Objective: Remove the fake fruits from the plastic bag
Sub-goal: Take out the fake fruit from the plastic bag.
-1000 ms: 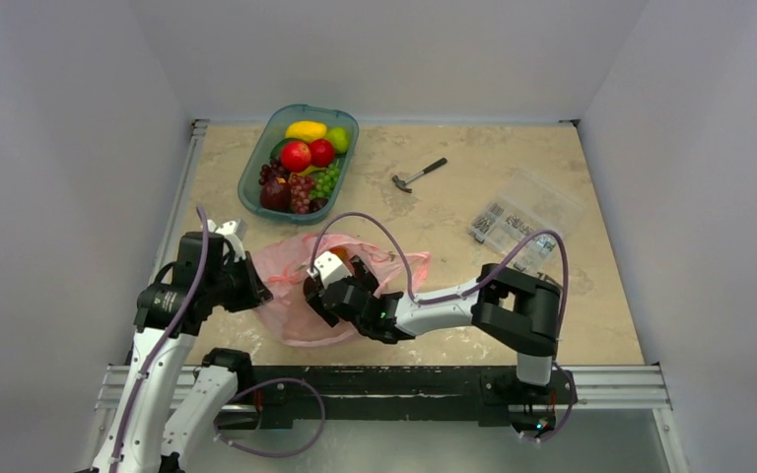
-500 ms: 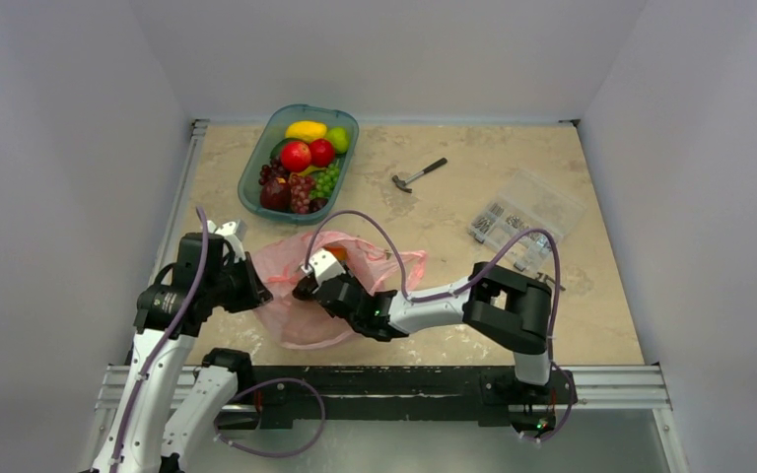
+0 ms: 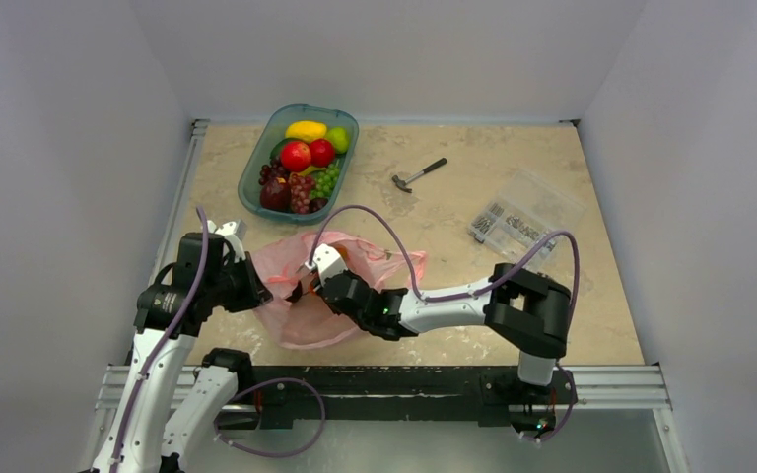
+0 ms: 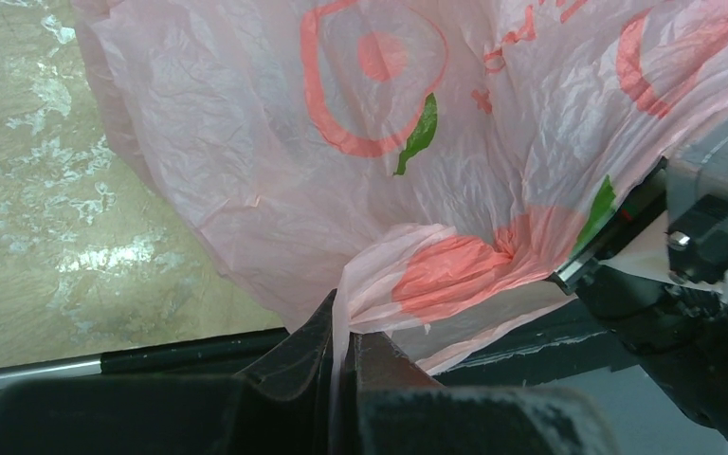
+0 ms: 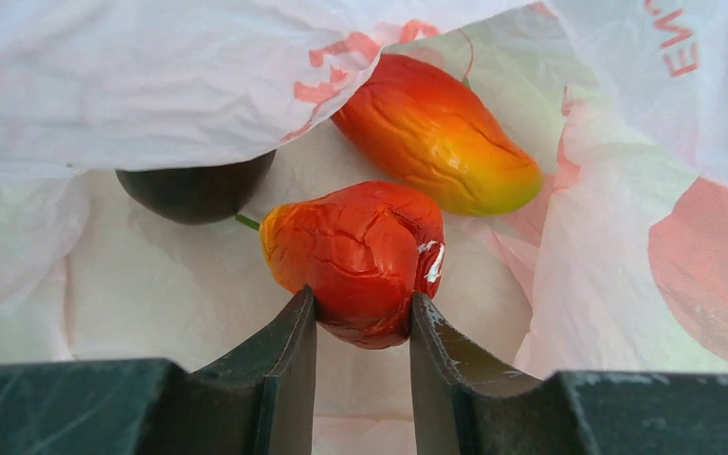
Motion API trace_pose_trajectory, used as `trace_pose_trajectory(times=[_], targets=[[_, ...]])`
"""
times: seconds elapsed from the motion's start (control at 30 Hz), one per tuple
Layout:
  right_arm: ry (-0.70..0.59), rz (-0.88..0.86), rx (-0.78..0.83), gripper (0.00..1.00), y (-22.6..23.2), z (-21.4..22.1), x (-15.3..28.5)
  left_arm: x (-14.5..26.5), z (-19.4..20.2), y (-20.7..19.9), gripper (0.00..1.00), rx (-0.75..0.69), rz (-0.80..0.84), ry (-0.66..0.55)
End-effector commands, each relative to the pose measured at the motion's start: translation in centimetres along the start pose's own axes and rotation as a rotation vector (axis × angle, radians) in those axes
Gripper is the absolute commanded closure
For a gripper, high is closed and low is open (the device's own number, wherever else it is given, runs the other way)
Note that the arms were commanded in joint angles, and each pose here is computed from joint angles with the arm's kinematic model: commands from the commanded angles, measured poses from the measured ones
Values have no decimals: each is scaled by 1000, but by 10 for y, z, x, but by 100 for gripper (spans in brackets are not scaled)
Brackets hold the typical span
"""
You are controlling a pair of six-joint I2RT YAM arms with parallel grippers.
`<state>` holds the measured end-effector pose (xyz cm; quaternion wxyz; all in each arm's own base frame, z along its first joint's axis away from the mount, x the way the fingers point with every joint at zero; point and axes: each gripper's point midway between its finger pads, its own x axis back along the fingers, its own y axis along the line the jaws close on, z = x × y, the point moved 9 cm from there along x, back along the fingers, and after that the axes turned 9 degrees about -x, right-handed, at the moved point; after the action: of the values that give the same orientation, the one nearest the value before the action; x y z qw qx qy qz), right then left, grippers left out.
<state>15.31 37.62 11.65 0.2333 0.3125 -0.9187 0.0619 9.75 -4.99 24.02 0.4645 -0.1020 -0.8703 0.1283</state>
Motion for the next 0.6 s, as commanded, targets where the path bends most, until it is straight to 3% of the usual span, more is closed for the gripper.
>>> trace_pose_trajectory(times=[0.0,0.23,0.57], targets=[[-77,-45,-70,100,3,-23,10,-2,-4,-2,100,7,12,-20],[-86,-119,-88,100,2,-29,27,-2,-3,-2,100,8,10,-21],[-195,-265,-157,100,-10,-65,84,-1,-3,-1,100,9,5,-30]])
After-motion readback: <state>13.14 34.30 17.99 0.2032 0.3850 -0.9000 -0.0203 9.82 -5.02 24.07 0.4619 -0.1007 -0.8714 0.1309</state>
